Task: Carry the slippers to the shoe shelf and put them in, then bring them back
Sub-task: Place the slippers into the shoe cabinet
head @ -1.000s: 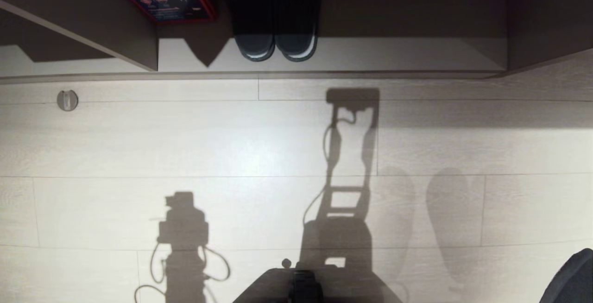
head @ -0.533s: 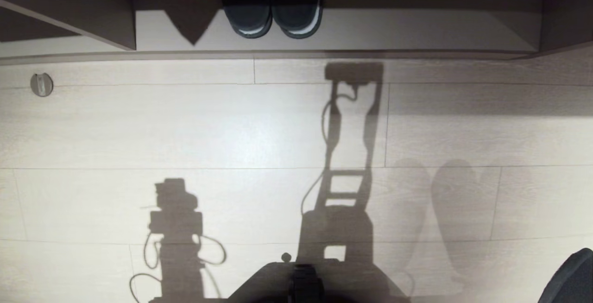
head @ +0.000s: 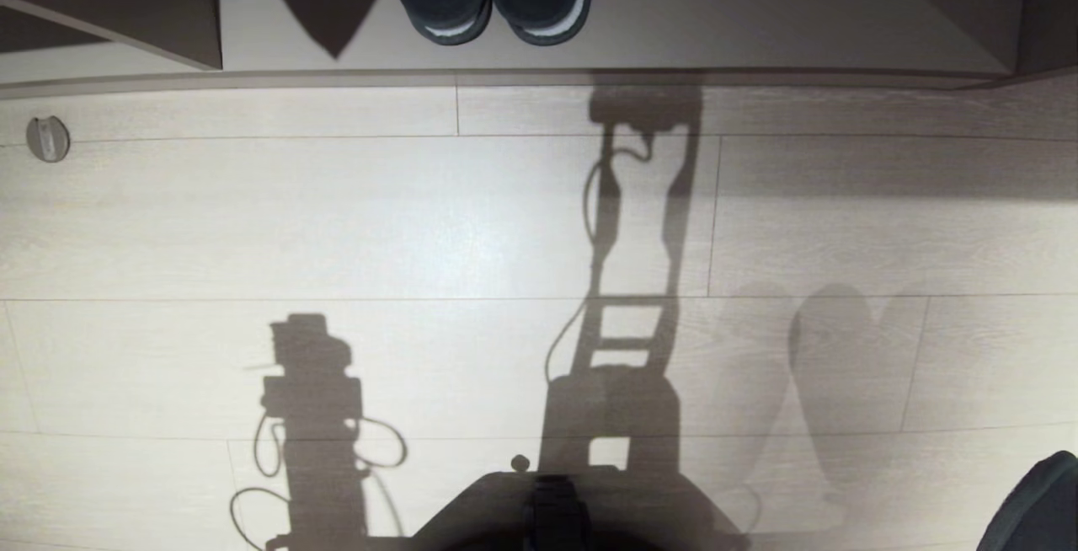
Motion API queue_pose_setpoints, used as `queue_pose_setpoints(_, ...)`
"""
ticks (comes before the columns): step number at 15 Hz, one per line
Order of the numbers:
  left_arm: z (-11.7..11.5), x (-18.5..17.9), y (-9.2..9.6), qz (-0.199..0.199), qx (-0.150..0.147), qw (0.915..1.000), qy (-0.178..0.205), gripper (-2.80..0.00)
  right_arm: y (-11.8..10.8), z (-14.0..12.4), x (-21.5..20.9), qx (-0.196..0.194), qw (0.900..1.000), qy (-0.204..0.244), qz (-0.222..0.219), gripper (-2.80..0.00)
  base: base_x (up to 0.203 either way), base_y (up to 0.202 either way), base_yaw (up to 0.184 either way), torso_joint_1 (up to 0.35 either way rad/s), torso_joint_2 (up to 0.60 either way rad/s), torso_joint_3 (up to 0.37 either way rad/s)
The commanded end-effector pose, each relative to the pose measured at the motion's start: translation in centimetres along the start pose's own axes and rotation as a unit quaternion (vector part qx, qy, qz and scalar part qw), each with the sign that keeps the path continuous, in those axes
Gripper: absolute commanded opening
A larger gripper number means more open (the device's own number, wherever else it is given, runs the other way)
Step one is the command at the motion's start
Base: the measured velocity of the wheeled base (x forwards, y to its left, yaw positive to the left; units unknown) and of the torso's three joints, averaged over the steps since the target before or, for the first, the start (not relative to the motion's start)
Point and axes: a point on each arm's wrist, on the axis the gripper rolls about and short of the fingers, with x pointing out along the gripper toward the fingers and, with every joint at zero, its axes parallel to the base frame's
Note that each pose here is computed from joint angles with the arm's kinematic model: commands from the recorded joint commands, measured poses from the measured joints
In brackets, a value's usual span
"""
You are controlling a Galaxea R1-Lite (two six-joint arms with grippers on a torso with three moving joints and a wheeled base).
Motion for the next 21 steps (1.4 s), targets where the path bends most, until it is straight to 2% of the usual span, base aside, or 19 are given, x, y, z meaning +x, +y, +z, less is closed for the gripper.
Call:
queue_pose_setpoints(1, 0.0, 0.0, 0.0, 0.0, -0.001, 1.0, 0.001, -2.8, 0.0, 0.5, -0.1, 0.0, 1.0, 0.003, 0.001, -2.8, 0.0, 0.0, 0.0, 0.0, 0.0, 0.0)
queue_pose_setpoints(3, 0.0, 0.0, 0.0, 0.0, -0.001, 1.0, 0.001, -2.8, -0.1, 4.2, 0.1, 0.0, 1.0, 0.009, 0.008, -2.8, 0.0, 0.0, 0.0, 0.0, 0.0, 0.0)
queue_pose_setpoints(4, 0.0, 0.0, 0.0, 0.0, -0.001, 1.0, 0.001, -2.8, -0.2, 6.0, 1.1, -0.001, 0.999, 0.028, 0.015, -2.8, 0.0, 0.0, 0.0, 0.0, 0.0, 0.0)
queue_pose_setpoints(7, 0.0, 0.0, 0.0, 0.0, 0.0, 1.0, 0.001, -2.8, 0.0, 9.6, 7.2, -0.003, 0.995, 0.088, 0.036, -2.8, 0.0, 0.0, 0.0, 0.0, 0.0, 0.0)
queue_pose_setpoints(10, 0.0, 0.0, 0.0, 0.0, 0.0, 1.0, 0.001, -2.8, 0.5, 11.2, 14.6, -0.013, 0.995, 0.083, 0.061, -2.8, 0.0, 0.0, 0.0, 0.0, 0.0, 0.0)
queue_pose_setpoints(14, 0.0, 0.0, 0.0, 0.0, 0.0, 1.0, 0.001, -2.8, 1.3, 13.6, 23.7, -0.033, 0.996, -0.021, 0.075, -2.8, 0.0, 0.0, 0.0, 0.0, 0.0, 0.0)
queue_pose_setpoints(16, 0.0, 0.0, 0.0, 0.0, 0.0, 1.0, 0.001, -2.8, 1.4, 16.4, 27.1, -0.044, 0.992, -0.093, 0.072, -2.8, 0.0, 0.0, 0.0, 0.0, 0.0, 0.0)
queue_pose_setpoints(20, 0.0, 0.0, 0.0, 0.0, 0.0, 1.0, 0.001, -2.8, 1.3, 21.5, 31.3, -0.048, 0.979, -0.19, 0.062, -2.8, 0.0, 0.0, 0.0, 0.0, 0.0, 0.0)
queue_pose_setpoints(21, 0.0, 0.0, 0.0, 0.0, 0.0, 1.0, 0.001, -2.8, 1.2, 22.1, 32.1, -0.048, 0.977, -0.198, 0.06, -2.8, 0.0, 0.0, 0.0, 0.0, 0.0, 0.0)
